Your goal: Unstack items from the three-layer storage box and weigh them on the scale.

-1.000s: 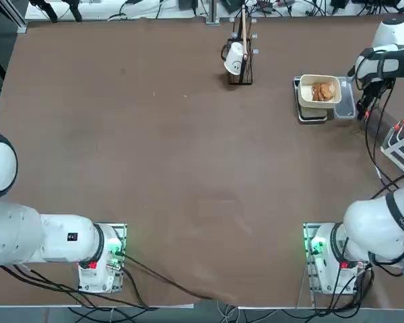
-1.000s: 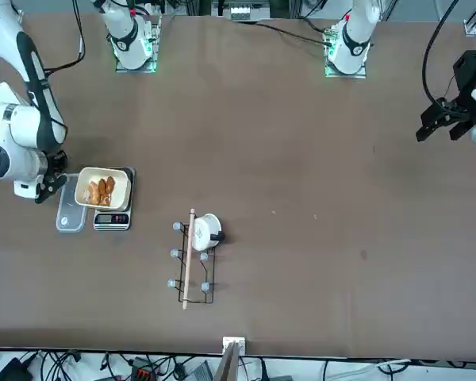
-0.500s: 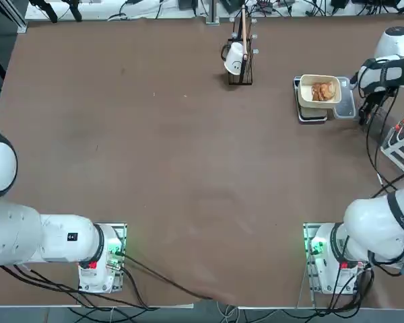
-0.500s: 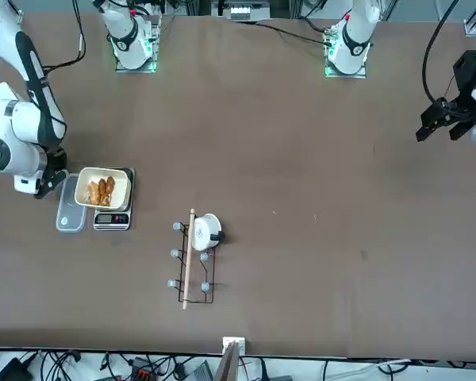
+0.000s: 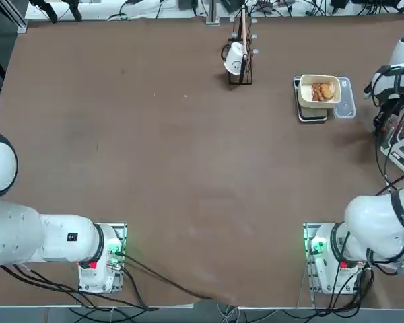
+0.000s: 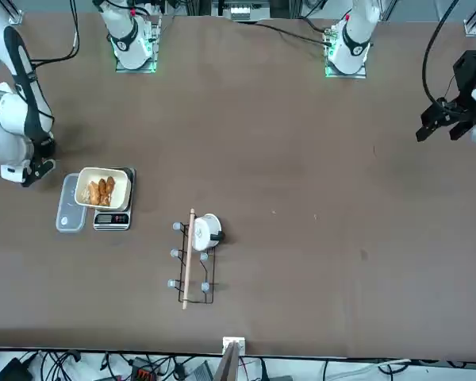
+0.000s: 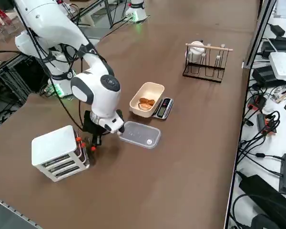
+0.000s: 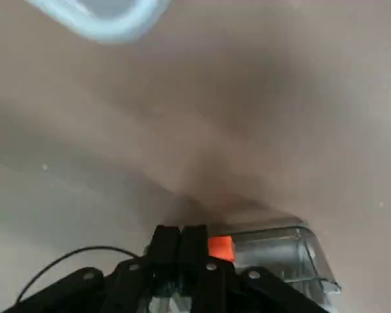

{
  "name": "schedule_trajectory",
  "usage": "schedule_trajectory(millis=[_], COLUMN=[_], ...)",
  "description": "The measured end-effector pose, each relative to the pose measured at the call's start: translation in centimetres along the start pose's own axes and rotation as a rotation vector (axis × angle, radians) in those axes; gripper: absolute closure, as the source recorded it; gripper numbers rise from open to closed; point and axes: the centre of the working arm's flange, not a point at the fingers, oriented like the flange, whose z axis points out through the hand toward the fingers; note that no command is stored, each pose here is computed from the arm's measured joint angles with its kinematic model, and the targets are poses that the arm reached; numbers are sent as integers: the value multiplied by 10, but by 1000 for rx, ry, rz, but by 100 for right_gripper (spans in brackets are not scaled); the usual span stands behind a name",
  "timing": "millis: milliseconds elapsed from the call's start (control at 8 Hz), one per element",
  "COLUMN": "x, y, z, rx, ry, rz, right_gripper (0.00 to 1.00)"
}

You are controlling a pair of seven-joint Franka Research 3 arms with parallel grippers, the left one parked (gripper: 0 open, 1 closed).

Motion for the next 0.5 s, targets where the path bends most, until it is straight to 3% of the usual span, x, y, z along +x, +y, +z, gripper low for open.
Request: schedule_trajectory(millis=[500], x=[-12], y=[5], z=[6], rx=[10], ry=[-9], rz=[16], right_gripper=[98])
